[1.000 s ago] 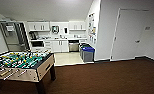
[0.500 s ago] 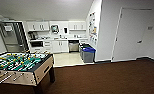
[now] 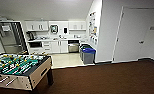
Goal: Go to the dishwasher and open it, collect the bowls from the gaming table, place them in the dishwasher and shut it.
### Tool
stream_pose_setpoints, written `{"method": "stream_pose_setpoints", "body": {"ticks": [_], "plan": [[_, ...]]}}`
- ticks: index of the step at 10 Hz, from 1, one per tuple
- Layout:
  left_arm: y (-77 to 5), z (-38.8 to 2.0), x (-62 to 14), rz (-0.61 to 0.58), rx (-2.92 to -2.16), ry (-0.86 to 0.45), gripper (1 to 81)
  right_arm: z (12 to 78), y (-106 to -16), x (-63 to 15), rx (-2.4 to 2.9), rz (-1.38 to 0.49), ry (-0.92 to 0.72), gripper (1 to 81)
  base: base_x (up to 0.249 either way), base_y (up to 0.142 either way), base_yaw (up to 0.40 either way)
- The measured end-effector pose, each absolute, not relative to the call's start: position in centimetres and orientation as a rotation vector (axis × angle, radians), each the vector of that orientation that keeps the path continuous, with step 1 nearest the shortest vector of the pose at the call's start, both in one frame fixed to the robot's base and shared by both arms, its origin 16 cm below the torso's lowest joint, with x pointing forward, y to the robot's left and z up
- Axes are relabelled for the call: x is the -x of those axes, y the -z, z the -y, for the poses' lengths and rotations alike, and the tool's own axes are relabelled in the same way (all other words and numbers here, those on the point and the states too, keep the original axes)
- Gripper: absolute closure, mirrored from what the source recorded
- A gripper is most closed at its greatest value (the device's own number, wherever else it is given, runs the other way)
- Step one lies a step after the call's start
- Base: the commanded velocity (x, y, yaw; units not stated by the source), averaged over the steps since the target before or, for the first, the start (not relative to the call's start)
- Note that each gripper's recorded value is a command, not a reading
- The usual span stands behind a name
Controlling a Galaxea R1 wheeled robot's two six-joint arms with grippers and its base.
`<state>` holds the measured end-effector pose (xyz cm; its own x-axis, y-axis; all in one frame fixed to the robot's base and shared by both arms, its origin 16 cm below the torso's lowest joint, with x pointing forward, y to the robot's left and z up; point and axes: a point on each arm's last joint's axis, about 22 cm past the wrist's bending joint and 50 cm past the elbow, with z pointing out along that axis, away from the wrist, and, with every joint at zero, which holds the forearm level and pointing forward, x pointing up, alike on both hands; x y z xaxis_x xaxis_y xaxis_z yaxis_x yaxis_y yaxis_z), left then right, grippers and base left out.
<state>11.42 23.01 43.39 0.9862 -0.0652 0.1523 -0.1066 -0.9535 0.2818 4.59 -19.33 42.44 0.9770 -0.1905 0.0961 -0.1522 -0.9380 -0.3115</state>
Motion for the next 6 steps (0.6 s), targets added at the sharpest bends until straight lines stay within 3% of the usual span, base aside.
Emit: {"method": "stream_pose_setpoints", "body": {"ticks": [6], "plan": [[-43.3, -22.9, -10.5, 0.124, -2.837, -0.189, 81.1, 19.6, -42.4, -4.3, 2.821, -0.250, 0.177, 81.1, 0.131, 0.000, 0.000]]}}
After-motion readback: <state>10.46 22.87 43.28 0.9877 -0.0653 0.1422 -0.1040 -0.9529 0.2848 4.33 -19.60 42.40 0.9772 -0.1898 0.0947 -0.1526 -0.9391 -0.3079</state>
